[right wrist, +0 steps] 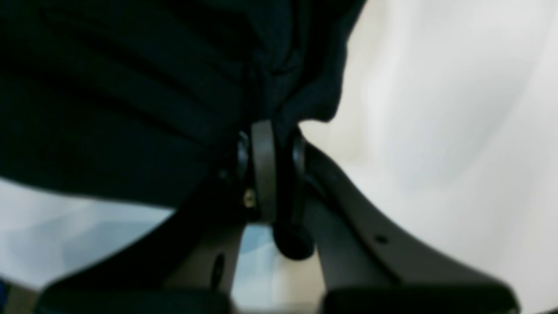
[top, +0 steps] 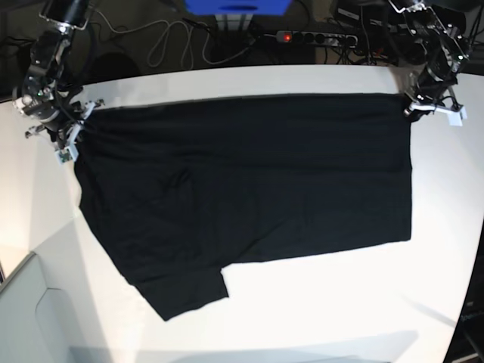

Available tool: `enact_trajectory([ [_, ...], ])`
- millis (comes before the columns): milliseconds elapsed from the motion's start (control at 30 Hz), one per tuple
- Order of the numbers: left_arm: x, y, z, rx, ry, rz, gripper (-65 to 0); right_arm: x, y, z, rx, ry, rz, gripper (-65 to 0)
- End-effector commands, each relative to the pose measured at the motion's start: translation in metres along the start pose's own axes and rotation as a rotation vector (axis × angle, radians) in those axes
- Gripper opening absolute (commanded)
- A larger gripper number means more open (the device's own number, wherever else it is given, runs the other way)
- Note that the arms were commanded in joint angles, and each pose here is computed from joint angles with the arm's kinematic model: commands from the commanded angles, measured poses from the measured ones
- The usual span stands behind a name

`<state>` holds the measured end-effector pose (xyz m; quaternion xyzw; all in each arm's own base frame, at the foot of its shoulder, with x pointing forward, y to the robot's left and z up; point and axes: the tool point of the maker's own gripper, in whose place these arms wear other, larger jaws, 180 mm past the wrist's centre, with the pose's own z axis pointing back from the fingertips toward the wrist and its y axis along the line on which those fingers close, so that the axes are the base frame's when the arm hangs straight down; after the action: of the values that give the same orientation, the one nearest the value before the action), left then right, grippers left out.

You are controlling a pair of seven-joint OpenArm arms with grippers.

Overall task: Fold the T-shirt properly
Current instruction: 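Open both grippers and raise them away from the shirt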

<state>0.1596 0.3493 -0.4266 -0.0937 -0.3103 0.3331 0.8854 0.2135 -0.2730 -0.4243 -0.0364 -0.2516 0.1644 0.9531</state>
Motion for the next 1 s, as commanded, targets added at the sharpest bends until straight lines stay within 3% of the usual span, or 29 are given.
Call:
enact_trajectory([
  [0,-0.014,0.024,0.006,0.098,0.075,-0.026,-65.0,-0.011,-0.006,0.006,-0.021,0.053,0.041,-64.8],
  [200,-0.014,0.025,0.017,0.109,0.062,-0.061,-65.0,-0.022,-0.001,0.017,-0.025,0.072,0.073,-64.3],
  [267,-0.008,0.019,0.024,0.105,0.039,-0.094,-65.0,-0.020,-0.001,0.017,-0.027,0.069,0.075,-60.9],
  [500,0.014,-0.005,0.037,0.080,-0.028,-0.164,-64.4,-0.005,-0.006,0.028,-0.059,0.027,0.096,-27.2],
  [567,0.020,-0.012,0.040,0.073,-0.047,-0.181,-54.7,0.002,-0.007,0.035,-0.077,0.004,0.117,-20.5],
  [733,0.030,-0.027,0.052,0.056,-0.089,-0.247,-34.1,0.033,-0.010,0.056,-0.130,-0.078,0.168,-18.9],
  [867,0.043,-0.037,0.066,0.056,-0.136,-0.291,-31.2,0.058,-0.017,0.066,-0.174,-0.120,0.189,-18.9],
  [967,0.067,-0.041,0.080,0.068,-0.228,-0.289,-30.9,0.087,-0.023,0.066,-0.192,-0.182,0.186,-18.9],
])
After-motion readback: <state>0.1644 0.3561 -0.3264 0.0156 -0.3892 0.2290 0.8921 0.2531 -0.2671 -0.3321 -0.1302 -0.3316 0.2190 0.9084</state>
